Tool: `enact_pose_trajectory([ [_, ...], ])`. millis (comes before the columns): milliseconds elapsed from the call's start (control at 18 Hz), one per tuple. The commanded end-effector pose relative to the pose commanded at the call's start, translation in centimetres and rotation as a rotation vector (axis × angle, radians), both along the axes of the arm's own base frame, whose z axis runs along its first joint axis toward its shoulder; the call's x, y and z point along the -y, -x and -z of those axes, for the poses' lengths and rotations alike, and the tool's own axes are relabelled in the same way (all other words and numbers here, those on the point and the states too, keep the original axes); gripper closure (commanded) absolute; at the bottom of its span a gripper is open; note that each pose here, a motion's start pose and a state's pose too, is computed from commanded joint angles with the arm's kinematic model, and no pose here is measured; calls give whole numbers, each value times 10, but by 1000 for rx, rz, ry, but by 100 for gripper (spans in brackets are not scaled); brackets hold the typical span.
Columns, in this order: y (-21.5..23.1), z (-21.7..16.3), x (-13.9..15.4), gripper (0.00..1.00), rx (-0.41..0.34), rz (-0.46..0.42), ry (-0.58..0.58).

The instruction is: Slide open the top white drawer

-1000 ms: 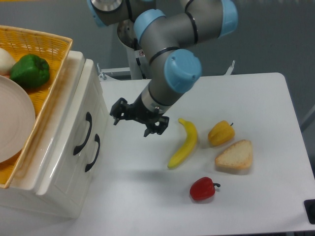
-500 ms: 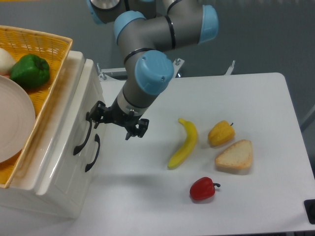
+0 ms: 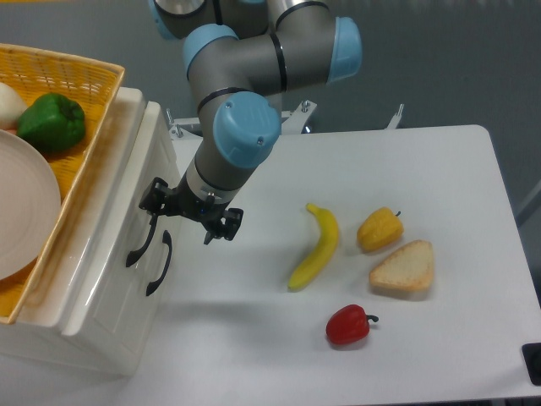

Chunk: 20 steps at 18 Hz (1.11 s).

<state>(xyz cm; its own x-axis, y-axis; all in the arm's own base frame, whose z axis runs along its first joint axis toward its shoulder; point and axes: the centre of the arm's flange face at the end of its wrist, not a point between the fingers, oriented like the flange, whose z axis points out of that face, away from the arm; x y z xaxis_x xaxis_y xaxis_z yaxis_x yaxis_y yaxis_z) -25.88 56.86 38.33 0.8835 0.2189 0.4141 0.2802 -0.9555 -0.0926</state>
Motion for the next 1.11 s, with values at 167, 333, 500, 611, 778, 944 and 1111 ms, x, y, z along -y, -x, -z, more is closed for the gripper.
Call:
enact_pose_trajectory([
  [167,-6,1,-4,0,-4,-1,0],
  [333,-8,6,-7,0,-4,5,5],
  [500,-8,7,-7,0,-4,4,7],
  [611,-7,10,-8,0,-1,5,9],
  [778,-6,15,-10,0,1,5,13],
  [944,-6,19,-11,0,4,7,17],
  [1111,-6,18,-12,0,3,8,16],
])
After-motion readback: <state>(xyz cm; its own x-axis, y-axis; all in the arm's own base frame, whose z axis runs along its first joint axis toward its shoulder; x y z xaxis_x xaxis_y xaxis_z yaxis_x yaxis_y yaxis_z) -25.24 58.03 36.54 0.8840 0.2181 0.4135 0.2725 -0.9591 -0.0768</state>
